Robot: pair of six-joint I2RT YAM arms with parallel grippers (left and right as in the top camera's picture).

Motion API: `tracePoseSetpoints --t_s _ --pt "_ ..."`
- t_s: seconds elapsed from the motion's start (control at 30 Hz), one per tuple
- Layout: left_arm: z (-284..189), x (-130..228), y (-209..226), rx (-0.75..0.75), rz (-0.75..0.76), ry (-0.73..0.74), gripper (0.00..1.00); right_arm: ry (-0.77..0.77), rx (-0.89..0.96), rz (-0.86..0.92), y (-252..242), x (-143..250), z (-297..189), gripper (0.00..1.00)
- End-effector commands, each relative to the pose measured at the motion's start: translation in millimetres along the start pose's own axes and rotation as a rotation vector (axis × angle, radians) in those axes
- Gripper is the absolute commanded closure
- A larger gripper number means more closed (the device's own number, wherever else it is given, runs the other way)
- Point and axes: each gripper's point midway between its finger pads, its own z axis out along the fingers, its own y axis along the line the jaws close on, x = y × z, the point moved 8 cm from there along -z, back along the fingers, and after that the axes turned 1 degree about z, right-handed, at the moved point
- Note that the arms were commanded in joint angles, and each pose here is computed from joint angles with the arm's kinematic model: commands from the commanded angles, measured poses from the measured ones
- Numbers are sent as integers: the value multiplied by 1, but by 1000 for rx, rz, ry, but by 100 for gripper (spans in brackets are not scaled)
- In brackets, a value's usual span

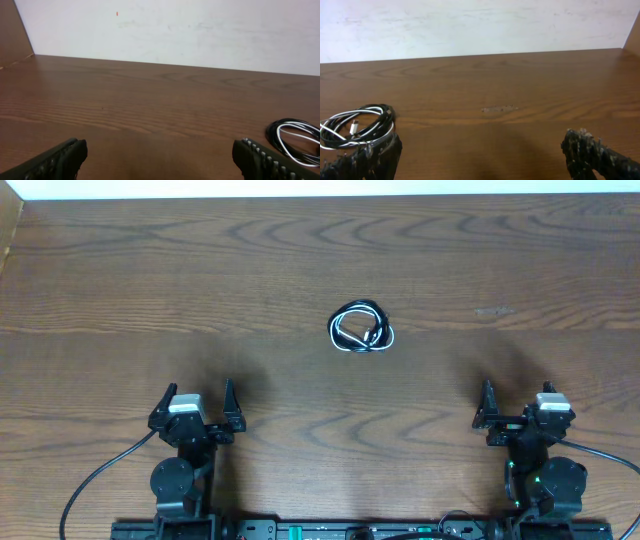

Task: Untangle cables

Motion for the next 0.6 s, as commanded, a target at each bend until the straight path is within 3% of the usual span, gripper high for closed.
tracePoseSetpoints --t_s 0.0,0.33,0.57 --pt "2 13 0 -1 -2 48 2 -2 1 -12 0 1 0 1" --pt "2 11 0 -2 -1 38 2 -2 1 -12 0 1 0 1" --pt "-6 -19 -9 89 1 -34 2 -2 1 -12 0 1 0 1"
